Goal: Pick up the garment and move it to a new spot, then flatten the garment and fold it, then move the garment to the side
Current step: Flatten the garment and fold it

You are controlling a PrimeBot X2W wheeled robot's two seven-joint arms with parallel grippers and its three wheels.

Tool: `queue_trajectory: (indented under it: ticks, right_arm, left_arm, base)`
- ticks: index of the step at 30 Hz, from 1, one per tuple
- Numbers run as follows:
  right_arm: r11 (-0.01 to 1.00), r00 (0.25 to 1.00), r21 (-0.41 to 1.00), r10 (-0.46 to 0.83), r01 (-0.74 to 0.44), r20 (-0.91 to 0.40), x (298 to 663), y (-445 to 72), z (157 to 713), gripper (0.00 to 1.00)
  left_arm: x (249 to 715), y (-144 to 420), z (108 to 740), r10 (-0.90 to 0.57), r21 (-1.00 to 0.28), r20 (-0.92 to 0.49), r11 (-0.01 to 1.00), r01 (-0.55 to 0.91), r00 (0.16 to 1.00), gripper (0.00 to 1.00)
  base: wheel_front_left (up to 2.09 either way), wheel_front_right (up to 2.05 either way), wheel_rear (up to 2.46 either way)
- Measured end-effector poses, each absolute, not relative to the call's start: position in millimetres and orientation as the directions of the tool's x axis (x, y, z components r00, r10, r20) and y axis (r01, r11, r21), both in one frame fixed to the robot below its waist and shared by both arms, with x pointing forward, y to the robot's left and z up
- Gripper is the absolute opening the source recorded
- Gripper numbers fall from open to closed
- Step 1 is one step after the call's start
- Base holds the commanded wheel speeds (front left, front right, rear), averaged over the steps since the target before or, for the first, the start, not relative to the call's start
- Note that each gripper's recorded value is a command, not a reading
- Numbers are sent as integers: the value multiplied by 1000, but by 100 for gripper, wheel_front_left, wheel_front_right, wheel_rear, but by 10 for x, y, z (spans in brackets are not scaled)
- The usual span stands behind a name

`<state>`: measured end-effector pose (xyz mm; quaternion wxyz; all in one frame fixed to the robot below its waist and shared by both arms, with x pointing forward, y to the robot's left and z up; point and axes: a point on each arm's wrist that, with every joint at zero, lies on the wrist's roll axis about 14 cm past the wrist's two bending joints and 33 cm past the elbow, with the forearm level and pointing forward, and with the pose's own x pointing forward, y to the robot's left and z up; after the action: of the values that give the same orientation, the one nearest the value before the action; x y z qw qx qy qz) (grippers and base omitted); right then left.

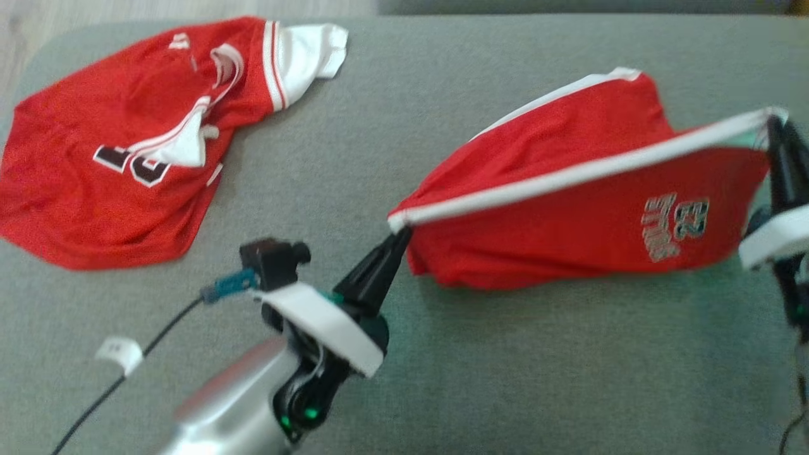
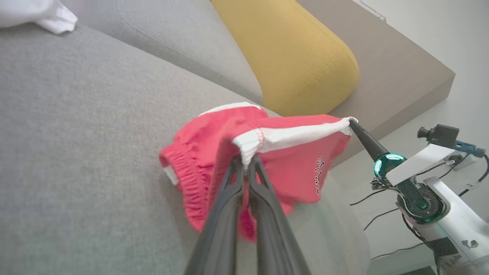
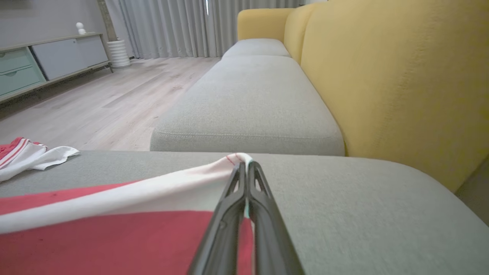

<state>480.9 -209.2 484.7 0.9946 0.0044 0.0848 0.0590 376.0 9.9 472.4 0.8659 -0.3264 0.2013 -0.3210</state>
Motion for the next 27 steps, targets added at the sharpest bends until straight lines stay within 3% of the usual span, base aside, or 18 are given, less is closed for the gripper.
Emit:
queue_trajectory:
  ticks: [11,21,23,25,26,27]
  right_arm:
    - [978,957,-58,185,-202,-223,5658,-1800,4592,0]
    - [961,922,-81,227,-264,-312,5959,-1568,4200,2]
    - [956,919,-81,243,-280,-310,5999,-1504,4169,15]
    - [956,920,-58,259,-288,-293,6030,-1435,4166,34]
    - [956,920,-58,259,-288,-293,6030,-1435,4166,49]
    - [955,922,-49,266,-291,-281,6042,-1408,4169,100]
  left_arm:
    - [4209,138,4486,-678,-701,-209,606,376,704,0]
    - [4378,248,4217,-642,-682,-271,654,328,717,0]
    - [4411,263,4183,-631,-686,-272,657,314,727,11]
    - [4428,273,4157,-623,-685,-271,660,308,734,38]
    - [4428,273,4157,-623,-685,-271,660,308,734,49]
    - [4432,277,4149,-619,-688,-268,659,303,738,88]
  base:
    - [0,0,0]
    - [0,0,0]
    - [0,0,0]
    - [0,0,0]
    - [0,0,0]
    - [0,0,0]
